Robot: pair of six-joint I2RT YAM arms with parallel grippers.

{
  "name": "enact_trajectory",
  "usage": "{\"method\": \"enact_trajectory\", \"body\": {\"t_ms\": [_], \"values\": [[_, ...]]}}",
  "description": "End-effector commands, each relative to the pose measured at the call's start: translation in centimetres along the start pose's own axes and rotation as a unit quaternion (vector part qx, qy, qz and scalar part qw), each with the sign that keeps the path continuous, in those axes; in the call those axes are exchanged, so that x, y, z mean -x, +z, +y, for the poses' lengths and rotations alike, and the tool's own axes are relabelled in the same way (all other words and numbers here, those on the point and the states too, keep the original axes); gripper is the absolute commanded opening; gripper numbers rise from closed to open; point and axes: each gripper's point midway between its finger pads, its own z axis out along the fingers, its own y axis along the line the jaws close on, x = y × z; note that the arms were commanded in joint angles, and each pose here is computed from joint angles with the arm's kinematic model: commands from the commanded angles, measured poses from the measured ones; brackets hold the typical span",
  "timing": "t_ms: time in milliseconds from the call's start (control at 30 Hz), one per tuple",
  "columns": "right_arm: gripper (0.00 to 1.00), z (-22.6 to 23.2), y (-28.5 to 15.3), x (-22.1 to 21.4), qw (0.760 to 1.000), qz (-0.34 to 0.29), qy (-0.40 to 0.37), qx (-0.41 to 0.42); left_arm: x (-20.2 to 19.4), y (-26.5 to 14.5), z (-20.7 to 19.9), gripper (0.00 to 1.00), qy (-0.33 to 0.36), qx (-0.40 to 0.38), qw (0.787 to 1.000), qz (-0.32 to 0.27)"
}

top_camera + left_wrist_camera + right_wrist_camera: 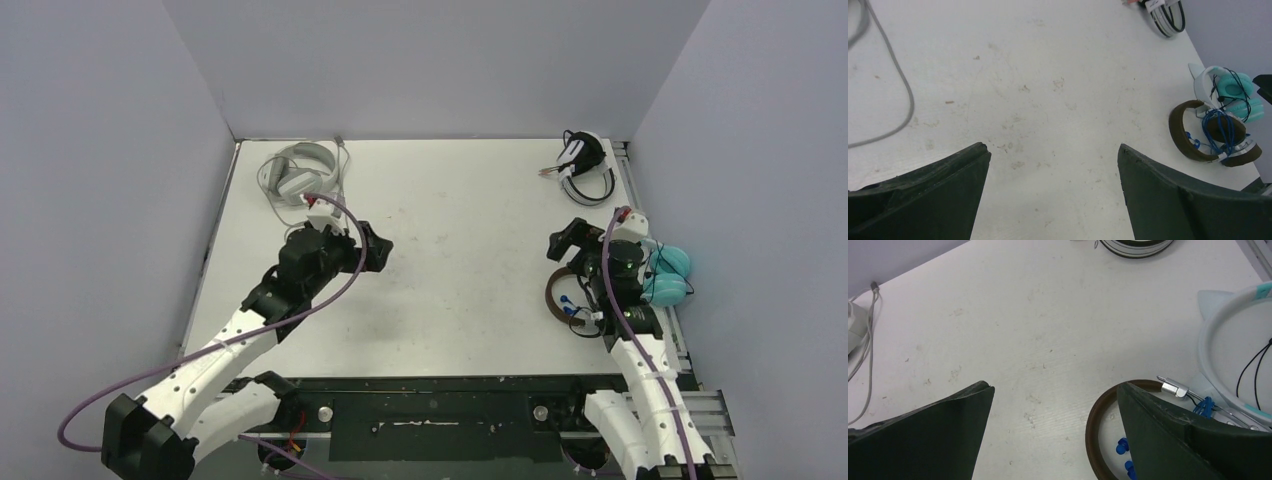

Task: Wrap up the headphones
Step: Reset both arms

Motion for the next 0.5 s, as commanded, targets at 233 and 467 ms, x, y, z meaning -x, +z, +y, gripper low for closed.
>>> {"method": "enact_trajectory", "body": {"t_ms": [233,467], "values": [[1.00,1.3,-1.3,4.5,0.979,-0.192,-0.020,0.065,5.3,-2.3,3.2,0.97,0.116,0.071,0.975,-0.177],[1.00,0.5,1.7,4.5,0.975,-0.199,-0.086,0.045,5.1,-2.0,6.6,0.97,0.142,0.131,0.949,-0.250]]}}
